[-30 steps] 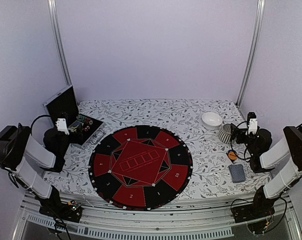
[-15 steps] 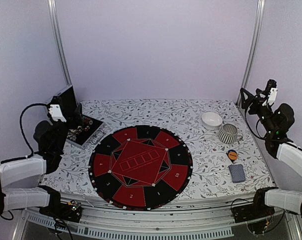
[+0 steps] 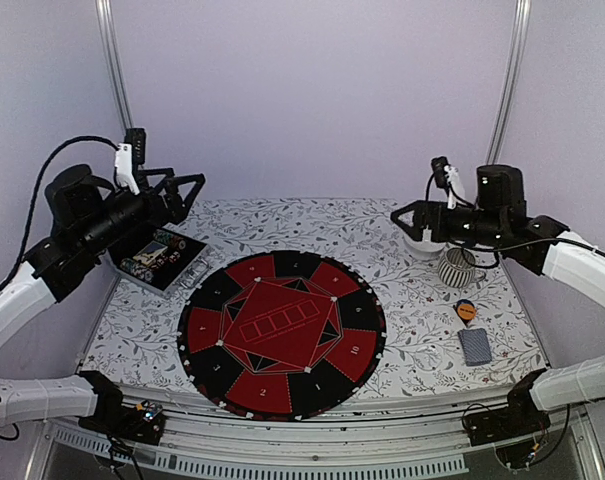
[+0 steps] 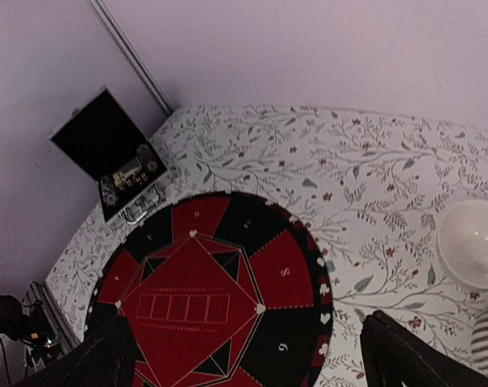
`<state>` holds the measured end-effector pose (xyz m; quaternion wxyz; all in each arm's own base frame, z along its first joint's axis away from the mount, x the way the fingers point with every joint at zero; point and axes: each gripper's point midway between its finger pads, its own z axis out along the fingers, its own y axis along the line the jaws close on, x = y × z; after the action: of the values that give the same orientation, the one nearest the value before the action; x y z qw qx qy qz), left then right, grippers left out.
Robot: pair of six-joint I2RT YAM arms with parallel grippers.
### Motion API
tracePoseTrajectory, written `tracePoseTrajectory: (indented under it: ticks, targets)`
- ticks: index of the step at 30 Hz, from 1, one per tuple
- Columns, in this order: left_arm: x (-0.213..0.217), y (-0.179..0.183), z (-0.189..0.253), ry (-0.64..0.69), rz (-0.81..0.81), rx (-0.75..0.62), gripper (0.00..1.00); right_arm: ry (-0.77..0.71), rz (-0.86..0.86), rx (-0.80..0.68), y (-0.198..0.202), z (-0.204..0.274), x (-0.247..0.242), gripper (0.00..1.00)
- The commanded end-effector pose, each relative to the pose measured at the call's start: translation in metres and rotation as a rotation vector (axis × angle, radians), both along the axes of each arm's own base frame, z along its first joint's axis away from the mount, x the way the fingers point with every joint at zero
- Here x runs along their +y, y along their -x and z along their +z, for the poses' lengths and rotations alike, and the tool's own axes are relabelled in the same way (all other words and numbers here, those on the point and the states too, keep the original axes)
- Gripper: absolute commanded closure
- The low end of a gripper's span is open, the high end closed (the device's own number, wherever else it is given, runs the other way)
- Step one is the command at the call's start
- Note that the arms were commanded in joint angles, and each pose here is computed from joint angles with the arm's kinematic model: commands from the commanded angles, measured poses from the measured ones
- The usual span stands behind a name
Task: Distribute texas hold em gaming equipment
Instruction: Pick up the dealer button from the corner of the board.
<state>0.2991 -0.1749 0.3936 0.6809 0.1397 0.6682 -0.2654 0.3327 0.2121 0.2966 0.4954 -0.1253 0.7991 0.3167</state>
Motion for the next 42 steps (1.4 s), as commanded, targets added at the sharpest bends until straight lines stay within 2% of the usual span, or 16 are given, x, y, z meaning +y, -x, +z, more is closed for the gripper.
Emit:
tracePoseTrajectory:
  ticks: [1, 7, 14, 21, 25, 27, 30, 35, 39, 42]
  targets:
    - [-0.035, 0.015, -0.061, -0.157, -0.164, 0.261, 0.02, 0.489, -0.186, 0.444, 0.047, -0.133, -0.039, 0.01]
    - [-0.038, 0.009, -0.093, -0.305, -0.148, 0.335, 0.02, 0.716, -0.164, 0.765, 0.106, -0.214, -0.044, 0.01]
    - [-0.045, 0.002, -0.132, -0.390, -0.169, 0.425, 0.02, 0.738, -0.109, 0.945, 0.147, -0.260, -0.053, 0.01]
    - [-0.063, -0.002, -0.129, -0.366, -0.246, 0.437, 0.02, 0.758, -0.078, 1.011, 0.156, -0.289, -0.052, 0.01]
    - [-0.059, -0.004, -0.134, -0.374, -0.216, 0.412, 0.02, 0.785, -0.080, 1.015, 0.155, -0.295, -0.053, 0.03]
    - [-0.056, -0.006, -0.134, -0.373, -0.194, 0.386, 0.02, 0.812, -0.092, 1.015, 0.153, -0.297, -0.057, 0.10]
    - [-0.053, -0.008, -0.133, -0.372, -0.174, 0.342, 0.02, 0.822, -0.092, 1.013, 0.151, -0.295, -0.057, 0.28]
    - [-0.046, -0.009, -0.137, -0.400, -0.144, 0.308, 0.02, 0.823, -0.099, 1.007, 0.146, -0.284, -0.054, 0.48]
    - [-0.045, -0.008, -0.144, -0.419, -0.142, 0.311, 0.02, 0.812, -0.101, 0.976, 0.133, -0.265, -0.045, 0.54]
    - [-0.043, -0.008, -0.147, -0.434, -0.137, 0.311, 0.02, 0.761, -0.084, 0.896, 0.109, -0.239, -0.022, 0.57]
